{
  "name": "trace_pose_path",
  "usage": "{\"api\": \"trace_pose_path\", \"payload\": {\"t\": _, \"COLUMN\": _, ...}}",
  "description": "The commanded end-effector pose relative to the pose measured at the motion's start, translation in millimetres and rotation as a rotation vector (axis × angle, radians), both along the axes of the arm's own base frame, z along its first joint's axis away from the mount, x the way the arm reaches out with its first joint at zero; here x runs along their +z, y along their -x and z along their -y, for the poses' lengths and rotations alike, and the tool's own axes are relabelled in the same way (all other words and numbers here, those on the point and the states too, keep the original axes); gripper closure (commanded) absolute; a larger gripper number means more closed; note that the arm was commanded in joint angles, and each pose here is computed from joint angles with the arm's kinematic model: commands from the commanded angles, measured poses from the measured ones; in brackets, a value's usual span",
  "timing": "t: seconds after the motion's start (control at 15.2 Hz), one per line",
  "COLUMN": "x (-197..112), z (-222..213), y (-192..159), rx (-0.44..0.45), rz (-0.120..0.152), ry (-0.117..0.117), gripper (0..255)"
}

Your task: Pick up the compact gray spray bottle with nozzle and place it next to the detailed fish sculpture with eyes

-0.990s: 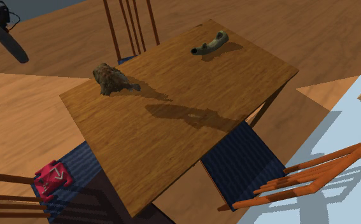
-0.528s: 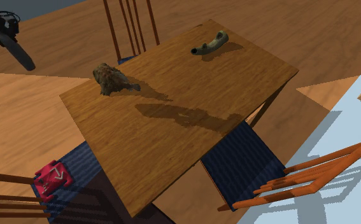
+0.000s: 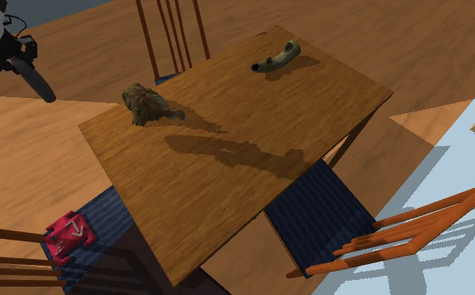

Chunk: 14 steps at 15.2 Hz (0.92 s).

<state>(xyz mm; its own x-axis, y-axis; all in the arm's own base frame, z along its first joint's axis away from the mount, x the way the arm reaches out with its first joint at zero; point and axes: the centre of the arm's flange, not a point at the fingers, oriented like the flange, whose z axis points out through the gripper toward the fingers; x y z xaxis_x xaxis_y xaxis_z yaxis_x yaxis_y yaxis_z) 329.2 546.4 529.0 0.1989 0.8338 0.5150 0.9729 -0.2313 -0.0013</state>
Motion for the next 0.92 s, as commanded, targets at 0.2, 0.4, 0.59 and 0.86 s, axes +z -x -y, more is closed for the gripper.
{"api": "trace_pose_path", "payload": {"t": 0.2, "x": -26.9, "z": 0.0, "y": 0.0, "rx": 0.0, "rz": 0.001, "ry": -0.001, "gripper": 255}}
{"api": "trace_pose_path", "payload": {"t": 0.4, "x": -42.7, "z": 0.0, "y": 0.0, "rx": 0.0, "rz": 0.001, "ry": -0.001, "gripper": 255}}
{"api": "trace_pose_path", "payload": {"t": 0.59, "x": -58.6, "z": 0.0, "y": 0.0, "rx": 0.0, "rz": 0.001, "ry": -0.001, "gripper": 255}}
{"api": "trace_pose_path", "payload": {"t": 0.86, "x": -79.7, "z": 0.0, "y": 0.0, "rx": 0.0, "rz": 0.001, "ry": -0.001, "gripper": 255}}
